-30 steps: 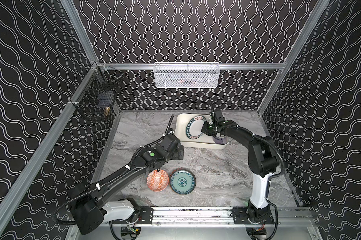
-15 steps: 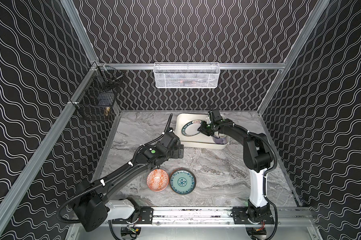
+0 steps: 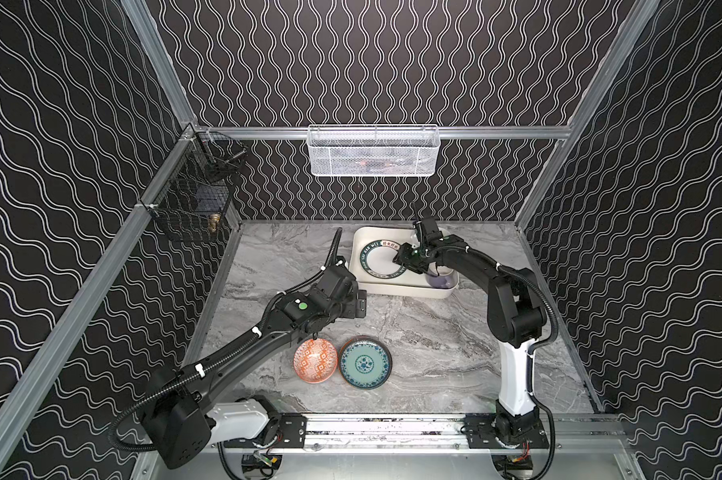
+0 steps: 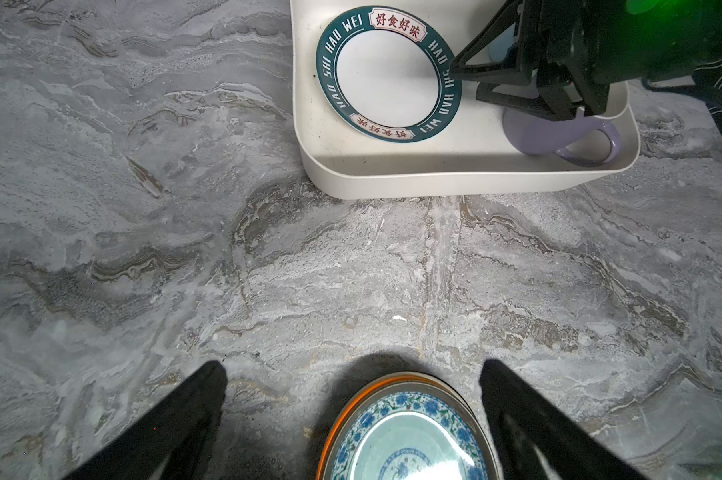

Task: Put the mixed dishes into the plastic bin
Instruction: 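Release the white plate and move the right gripper to the blue-floral plate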

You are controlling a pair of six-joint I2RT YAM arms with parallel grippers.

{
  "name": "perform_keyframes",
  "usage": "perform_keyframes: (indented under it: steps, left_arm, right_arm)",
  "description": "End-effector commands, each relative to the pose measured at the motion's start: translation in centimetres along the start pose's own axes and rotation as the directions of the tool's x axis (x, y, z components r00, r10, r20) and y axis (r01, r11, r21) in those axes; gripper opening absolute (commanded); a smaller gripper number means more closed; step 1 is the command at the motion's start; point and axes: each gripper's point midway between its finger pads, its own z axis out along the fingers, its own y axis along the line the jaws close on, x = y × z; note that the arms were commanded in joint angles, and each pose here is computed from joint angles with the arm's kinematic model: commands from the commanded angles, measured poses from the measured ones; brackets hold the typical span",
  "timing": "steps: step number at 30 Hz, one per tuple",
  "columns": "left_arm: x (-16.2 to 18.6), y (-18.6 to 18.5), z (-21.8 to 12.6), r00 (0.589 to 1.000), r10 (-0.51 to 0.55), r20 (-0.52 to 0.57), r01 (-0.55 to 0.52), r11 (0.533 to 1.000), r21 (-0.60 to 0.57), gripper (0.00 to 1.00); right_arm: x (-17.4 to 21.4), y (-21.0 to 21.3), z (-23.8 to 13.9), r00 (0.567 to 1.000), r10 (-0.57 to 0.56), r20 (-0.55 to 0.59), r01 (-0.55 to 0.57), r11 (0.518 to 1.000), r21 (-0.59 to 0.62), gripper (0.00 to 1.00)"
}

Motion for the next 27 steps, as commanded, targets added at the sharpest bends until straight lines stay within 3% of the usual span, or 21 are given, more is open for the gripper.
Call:
perform_keyframes:
  steps: [1, 4, 7, 11, 20, 27]
  left_arm:
    - [-0.3, 0.0, -0.3, 1.000, -0.008, 0.018, 0.008, 1.000, 0.007, 0.99]
    - [0.1, 0.3, -0.5, 1.000, -0.011, 0.011, 0.011, 1.000, 0.004, 0.99]
    - [1.2, 0.7, -0.5, 1.000, -0.023, -0.004, 0.023, 1.000, 0.007, 0.99]
    - [3.4, 0.9, -0.3, 0.998, -0.042, -0.049, 0.043, 0.999, 0.030, 0.99]
    - [5.4, 2.1, -0.8, 0.996, -0.058, -0.069, 0.059, 0.998, 0.005, 0.99]
    - [5.0, 2.6, -1.2, 0.997, -0.067, -0.046, 0.066, 0.998, -0.017, 0.99]
  right_arm:
    - [-0.2, 1.3, -2.1, 0.999, -0.034, 0.019, 0.034, 0.999, -0.003, 0.53]
    - [0.1, 2.7, -4.9, 0.996, -0.073, 0.047, 0.074, 0.997, -0.016, 0.52]
    - [3.1, 5.1, -7.7, 0.989, -0.138, 0.052, 0.140, 0.989, -0.047, 0.51]
    - [8.7, 5.0, -9.3, 0.983, -0.182, 0.009, 0.182, 0.982, -0.058, 0.49]
    - [20.7, 0.2, -8.5, 0.967, -0.215, -0.134, 0.212, 0.977, -0.038, 0.44]
    - [24.5, -0.3, -6.9, 0.939, -0.276, -0.205, 0.278, 0.960, -0.020, 0.35]
